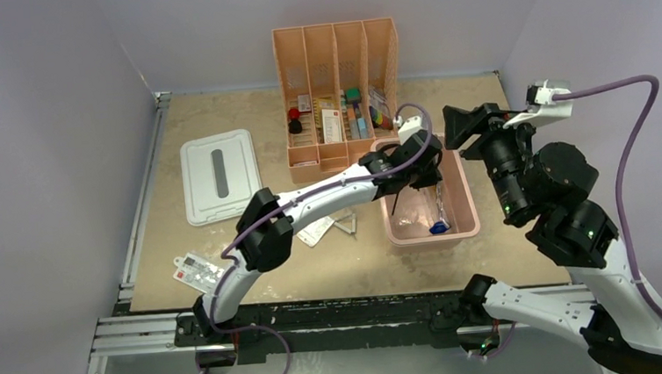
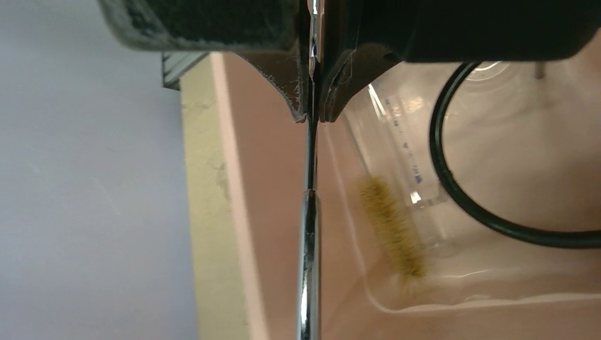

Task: Organize the chemistry lab equipment

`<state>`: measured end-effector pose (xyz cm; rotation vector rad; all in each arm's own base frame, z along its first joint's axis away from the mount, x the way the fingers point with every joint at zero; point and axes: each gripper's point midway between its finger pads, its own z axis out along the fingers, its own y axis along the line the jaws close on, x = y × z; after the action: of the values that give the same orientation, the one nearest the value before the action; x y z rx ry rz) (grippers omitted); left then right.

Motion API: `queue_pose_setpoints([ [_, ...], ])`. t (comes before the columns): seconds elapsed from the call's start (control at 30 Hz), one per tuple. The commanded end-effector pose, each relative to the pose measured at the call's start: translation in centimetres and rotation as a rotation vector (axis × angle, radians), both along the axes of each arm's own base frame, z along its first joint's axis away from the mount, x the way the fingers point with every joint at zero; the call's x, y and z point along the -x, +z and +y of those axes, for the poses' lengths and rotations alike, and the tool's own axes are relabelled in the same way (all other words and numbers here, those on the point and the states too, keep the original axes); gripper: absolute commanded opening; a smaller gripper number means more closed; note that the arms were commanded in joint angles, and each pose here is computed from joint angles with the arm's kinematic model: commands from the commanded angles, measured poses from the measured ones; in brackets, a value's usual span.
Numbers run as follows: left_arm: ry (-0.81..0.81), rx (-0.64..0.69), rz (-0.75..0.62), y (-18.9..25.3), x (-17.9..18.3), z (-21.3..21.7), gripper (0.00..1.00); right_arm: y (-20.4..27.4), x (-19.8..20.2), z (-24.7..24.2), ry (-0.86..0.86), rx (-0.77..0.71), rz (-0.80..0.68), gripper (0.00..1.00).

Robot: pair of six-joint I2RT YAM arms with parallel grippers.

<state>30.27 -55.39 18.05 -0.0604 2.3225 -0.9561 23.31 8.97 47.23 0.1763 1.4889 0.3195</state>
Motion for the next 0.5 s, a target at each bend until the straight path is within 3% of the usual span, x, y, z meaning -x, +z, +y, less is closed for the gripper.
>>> queue_pose_setpoints([
  [0.0,0.051,-0.048,-0.057,0.1,-0.9,0.1,0.0,0.3,0.1,-1.0,-0.043,-0.024,-0.016,0.6],
  [0.47,0.064,-0.078,-0.048,-3.7,-0.5,-2.9,0.0,-1.0,0.1,-0.5,-0.022,-0.008,0.017,0.6],
])
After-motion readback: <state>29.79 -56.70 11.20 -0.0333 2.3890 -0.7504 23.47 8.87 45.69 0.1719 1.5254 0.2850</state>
